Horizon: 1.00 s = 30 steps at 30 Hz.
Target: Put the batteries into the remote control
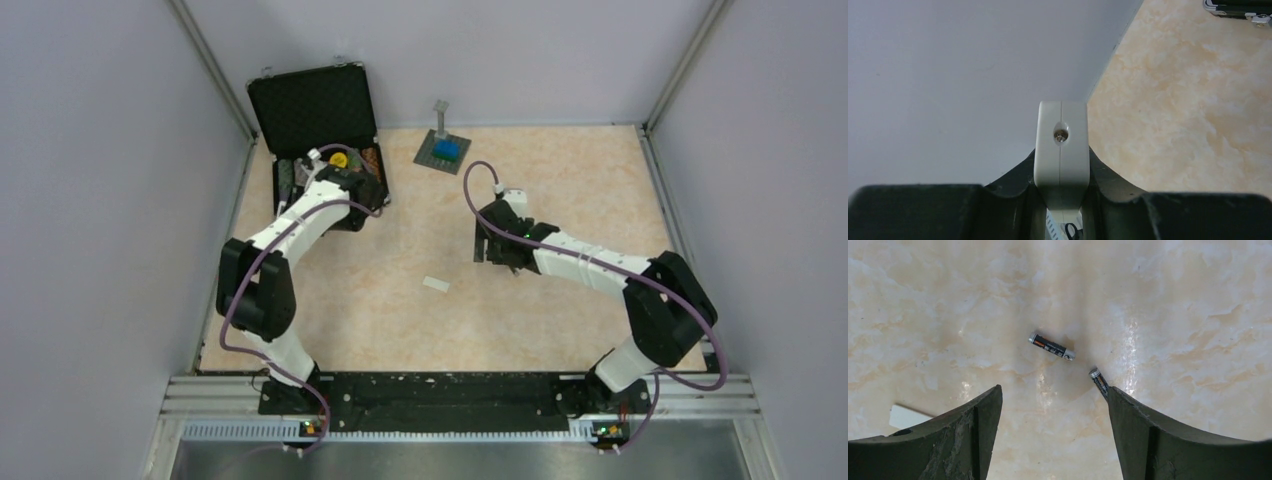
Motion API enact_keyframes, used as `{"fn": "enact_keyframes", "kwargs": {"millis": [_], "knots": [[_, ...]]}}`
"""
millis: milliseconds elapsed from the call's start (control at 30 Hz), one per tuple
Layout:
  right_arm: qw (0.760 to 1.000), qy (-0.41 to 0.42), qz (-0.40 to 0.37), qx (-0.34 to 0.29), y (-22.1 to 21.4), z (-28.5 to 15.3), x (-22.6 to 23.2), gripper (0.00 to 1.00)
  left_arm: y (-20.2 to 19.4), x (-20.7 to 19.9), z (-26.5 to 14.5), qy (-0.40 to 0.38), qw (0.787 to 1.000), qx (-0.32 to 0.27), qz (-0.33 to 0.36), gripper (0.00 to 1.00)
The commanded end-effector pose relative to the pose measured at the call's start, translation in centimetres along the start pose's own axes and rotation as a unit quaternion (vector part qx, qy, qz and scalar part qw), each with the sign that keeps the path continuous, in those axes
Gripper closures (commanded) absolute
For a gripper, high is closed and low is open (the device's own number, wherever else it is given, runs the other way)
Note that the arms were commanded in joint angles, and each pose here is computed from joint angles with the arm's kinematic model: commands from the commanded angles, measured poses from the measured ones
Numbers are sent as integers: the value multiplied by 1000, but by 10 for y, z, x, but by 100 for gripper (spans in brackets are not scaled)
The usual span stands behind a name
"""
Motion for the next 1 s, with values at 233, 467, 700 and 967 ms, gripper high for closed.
{"fn": "enact_keyframes", "kwargs": {"millis": [233,467,700,967], "knots": [[998,22,22,-45,24,-15,-2,25,2,11,-7,9,1000,-5,6,100],[998,34,16,-51,28,-17,-3,25,13,18,-43,-343,933,10,-108,100],[997,55,-4,-55,30,-14,-8,26,10,24,-77,-562,821,-3,-95,100],[994,83,-33,-59,34,-8,-12,39,-9,32,-111,-776,624,-81,-38,100]]}}
Point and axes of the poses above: each gripper's point midway between its finger pads, its own z axis out along the fingers, its own x axis along the line the jaws close on, y = z × x, the point moved 10 cm from there along -z, back along the fingers, and after that the axes turned 4 degrees about -z, right-handed, at the moved point
